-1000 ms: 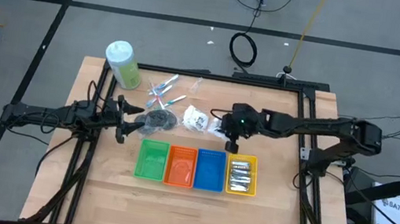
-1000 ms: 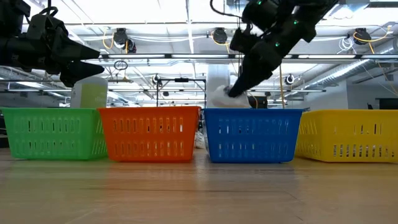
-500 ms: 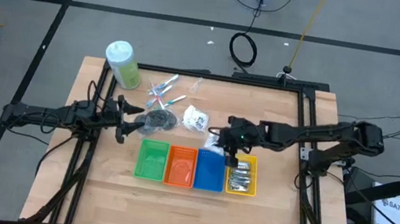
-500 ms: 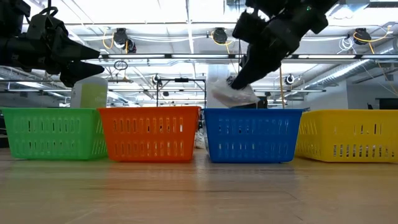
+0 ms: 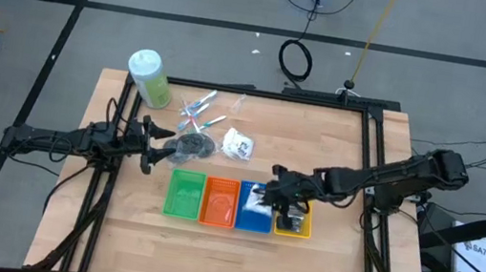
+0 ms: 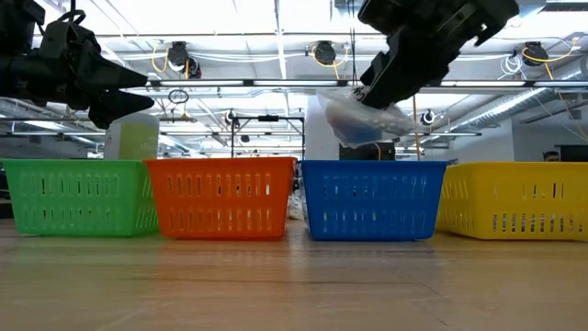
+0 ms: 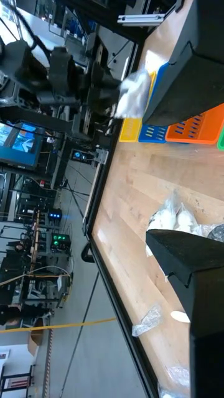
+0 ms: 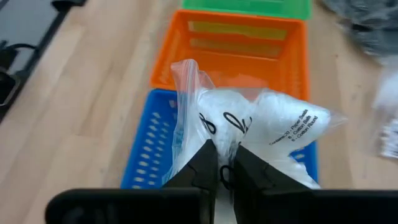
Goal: Pick & Place Travel size toiletries
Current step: Put the cotton pack into the blue basket
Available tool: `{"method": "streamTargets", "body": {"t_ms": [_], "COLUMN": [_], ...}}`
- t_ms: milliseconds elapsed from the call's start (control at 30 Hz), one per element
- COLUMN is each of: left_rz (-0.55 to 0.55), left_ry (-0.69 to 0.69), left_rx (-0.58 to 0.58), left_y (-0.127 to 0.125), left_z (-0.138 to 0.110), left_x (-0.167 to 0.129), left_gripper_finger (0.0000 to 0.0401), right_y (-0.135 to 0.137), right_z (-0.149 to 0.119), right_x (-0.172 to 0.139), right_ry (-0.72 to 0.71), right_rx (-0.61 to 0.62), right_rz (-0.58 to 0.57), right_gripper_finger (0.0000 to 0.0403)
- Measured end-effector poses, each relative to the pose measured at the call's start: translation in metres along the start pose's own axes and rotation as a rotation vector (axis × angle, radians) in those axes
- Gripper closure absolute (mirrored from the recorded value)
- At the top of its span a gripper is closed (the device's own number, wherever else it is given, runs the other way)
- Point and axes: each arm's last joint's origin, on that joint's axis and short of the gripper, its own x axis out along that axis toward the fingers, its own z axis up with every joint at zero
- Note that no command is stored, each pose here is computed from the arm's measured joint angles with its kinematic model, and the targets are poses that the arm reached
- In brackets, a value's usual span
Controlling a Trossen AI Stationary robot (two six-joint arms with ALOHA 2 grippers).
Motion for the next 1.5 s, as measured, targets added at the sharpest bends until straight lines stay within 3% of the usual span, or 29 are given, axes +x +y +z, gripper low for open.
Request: {"method": "streamTargets", "body": {"t_ms": [400,833,1033,1267,1500], "left_rz": [0.000,0.000,0.000,0.000,-0.001], "left_ry": [0.000,0.000,0.000,0.000,-0.008], "left_rx": [0.000,0.000,0.000,0.000,-0.001], "left_y": [0.000,0.000,0.000,0.000,0.000], "left_z": [0.000,0.000,0.000,0.000,0.001], "left_x": [0.000,0.000,0.000,0.000,0.000], "left_gripper_finger": [0.0121,0.0121,0.0121,0.0121,0.0121], "right_y": [0.005,0.005,0.005,-0.001,-0.011], "right_z": [0.002,0.000,0.001,0.006,0.013], "right_x": [0.000,0.000,0.000,-0.015,-0.055], "right_ry": [-0.020,-0.007,-0.009,-0.041,-0.122], "right_rx": [-0.014,-0.075,-0.175,-0.224,-0.180], "right_rz": [0.011,0.010,0.003,-0.129,-0.171], "right_gripper_finger": [0.0373,0.0226,0.0186,0.0179,0.0187]}}
